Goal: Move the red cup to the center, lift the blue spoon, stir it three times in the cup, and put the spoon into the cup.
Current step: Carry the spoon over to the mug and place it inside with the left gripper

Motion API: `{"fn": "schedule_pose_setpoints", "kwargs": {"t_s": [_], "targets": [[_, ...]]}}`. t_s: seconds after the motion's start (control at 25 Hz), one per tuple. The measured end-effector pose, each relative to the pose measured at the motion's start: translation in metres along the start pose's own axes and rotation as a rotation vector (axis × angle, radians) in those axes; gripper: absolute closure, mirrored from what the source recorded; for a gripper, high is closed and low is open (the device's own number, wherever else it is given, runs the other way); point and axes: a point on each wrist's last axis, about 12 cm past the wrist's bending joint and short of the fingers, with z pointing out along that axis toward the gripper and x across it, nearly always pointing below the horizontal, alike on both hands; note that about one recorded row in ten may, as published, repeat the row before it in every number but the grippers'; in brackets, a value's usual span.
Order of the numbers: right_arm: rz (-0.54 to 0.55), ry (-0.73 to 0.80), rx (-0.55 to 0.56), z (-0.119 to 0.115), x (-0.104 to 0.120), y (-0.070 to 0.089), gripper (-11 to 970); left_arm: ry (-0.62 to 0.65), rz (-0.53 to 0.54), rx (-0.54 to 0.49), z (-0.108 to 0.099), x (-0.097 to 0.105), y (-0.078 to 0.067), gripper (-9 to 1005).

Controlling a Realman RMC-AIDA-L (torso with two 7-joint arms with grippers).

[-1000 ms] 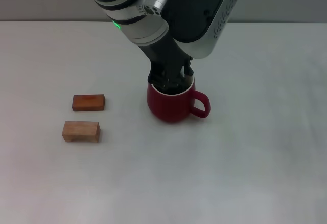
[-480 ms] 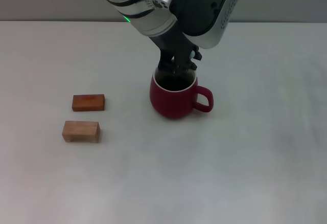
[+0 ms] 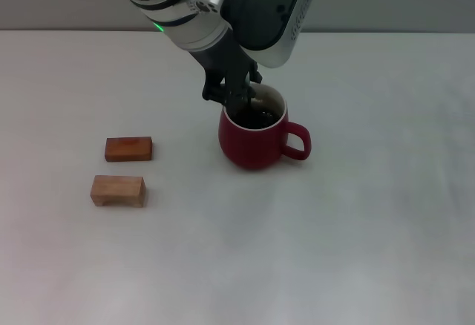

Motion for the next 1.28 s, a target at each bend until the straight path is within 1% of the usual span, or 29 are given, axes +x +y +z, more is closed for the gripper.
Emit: {"fn": "schedule_pose_setpoints", "kwargs": {"t_s": [0.16, 0.4, 0.68, 0.92, 1.28], "targets": [[0.000, 0.000, 0.000, 0.000, 0.000, 0.000, 915, 0.022, -0.004, 0.015, 0.000, 0.004, -0.003, 851], [0.001, 0.000, 0.000, 0.000, 0.000, 0.000, 916, 0.031, -0.015, 0.065, -0.002, 0.008, -0.009, 851], [0.000, -0.002, -0.001, 0.001, -0.001, 0.000, 915, 0.026, -0.012, 0.114, -0.006, 0.004, -0.013, 851], [-0.002, -0.004, -0.002, 0.002, -0.001, 0.000, 920, -0.040, 0.000, 0.094, -0.009, -0.009, -0.008, 851], [-0.003, 0.000, 0.001, 0.000, 0.000, -0.001, 920, -0.053, -0.007, 0.002, -0.004, -0.012, 0.003, 852]]}}
